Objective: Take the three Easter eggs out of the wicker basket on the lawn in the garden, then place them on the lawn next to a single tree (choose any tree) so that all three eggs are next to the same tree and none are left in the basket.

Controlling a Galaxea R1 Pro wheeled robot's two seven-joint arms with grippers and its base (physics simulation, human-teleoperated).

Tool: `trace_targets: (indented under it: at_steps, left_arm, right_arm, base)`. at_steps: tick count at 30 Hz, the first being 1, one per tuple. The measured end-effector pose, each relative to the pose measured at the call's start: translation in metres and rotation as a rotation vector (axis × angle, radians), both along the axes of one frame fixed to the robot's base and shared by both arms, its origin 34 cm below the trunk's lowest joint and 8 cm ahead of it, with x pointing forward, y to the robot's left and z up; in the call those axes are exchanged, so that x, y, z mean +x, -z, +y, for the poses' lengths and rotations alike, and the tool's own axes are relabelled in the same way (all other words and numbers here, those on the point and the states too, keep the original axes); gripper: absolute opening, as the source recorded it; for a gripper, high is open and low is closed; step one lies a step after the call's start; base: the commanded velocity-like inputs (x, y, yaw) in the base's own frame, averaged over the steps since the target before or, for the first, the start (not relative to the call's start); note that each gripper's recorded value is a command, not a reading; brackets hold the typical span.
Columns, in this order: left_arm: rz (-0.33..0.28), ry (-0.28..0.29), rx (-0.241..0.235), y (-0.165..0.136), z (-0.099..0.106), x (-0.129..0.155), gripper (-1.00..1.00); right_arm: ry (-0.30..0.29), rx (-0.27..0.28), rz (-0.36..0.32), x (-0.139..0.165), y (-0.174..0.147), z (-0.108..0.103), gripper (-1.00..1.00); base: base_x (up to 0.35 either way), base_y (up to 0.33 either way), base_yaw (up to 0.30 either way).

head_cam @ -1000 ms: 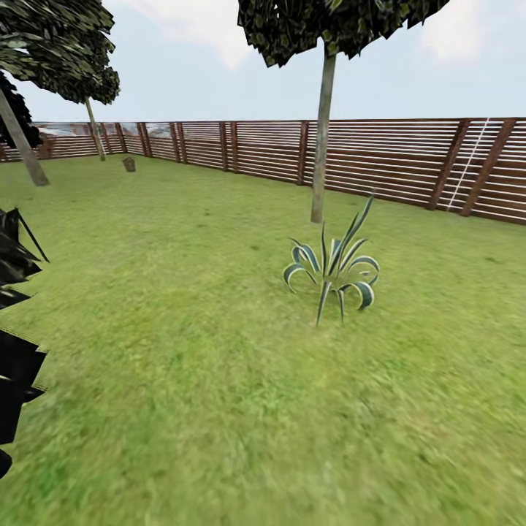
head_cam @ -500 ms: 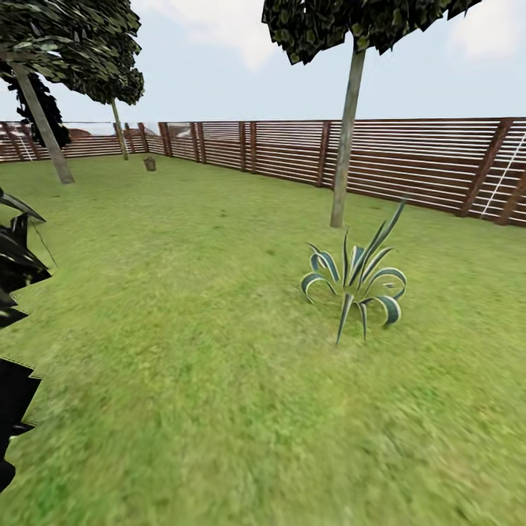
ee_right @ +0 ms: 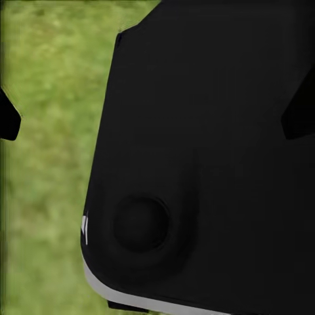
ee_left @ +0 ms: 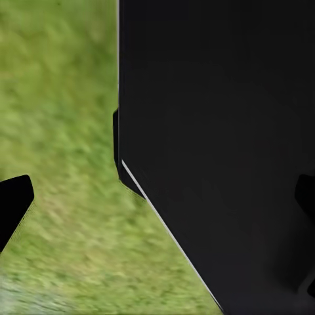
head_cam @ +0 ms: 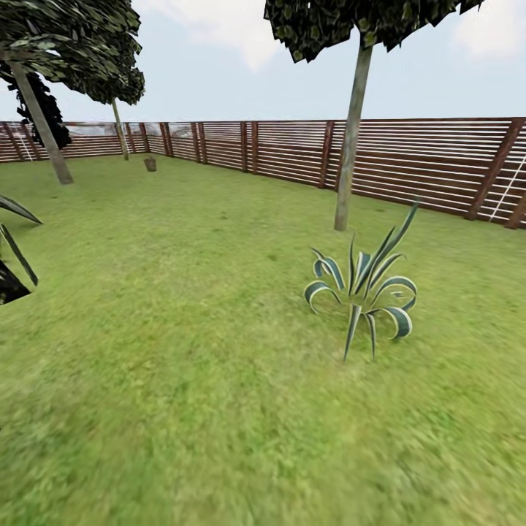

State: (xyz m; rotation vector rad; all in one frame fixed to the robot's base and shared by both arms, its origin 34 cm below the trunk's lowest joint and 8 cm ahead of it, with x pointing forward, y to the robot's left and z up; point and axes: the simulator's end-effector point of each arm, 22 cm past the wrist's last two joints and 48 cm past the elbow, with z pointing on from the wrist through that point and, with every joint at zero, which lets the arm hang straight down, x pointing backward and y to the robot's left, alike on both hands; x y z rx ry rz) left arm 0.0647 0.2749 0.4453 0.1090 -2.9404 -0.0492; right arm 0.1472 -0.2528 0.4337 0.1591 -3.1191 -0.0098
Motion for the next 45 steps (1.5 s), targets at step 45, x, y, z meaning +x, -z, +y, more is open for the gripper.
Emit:
trace_targets:
  at_steps: [45]
  left_arm:
    - [0.001, 0.000, 0.000, -0.0001, 0.0000, -0.0006, 1.00]
  right_arm:
    - [0.006, -0.001, -0.003, 0.0010, 0.0001, 0.0005, 1.00]
  base:
    - [0.341, 0.000, 0.133]
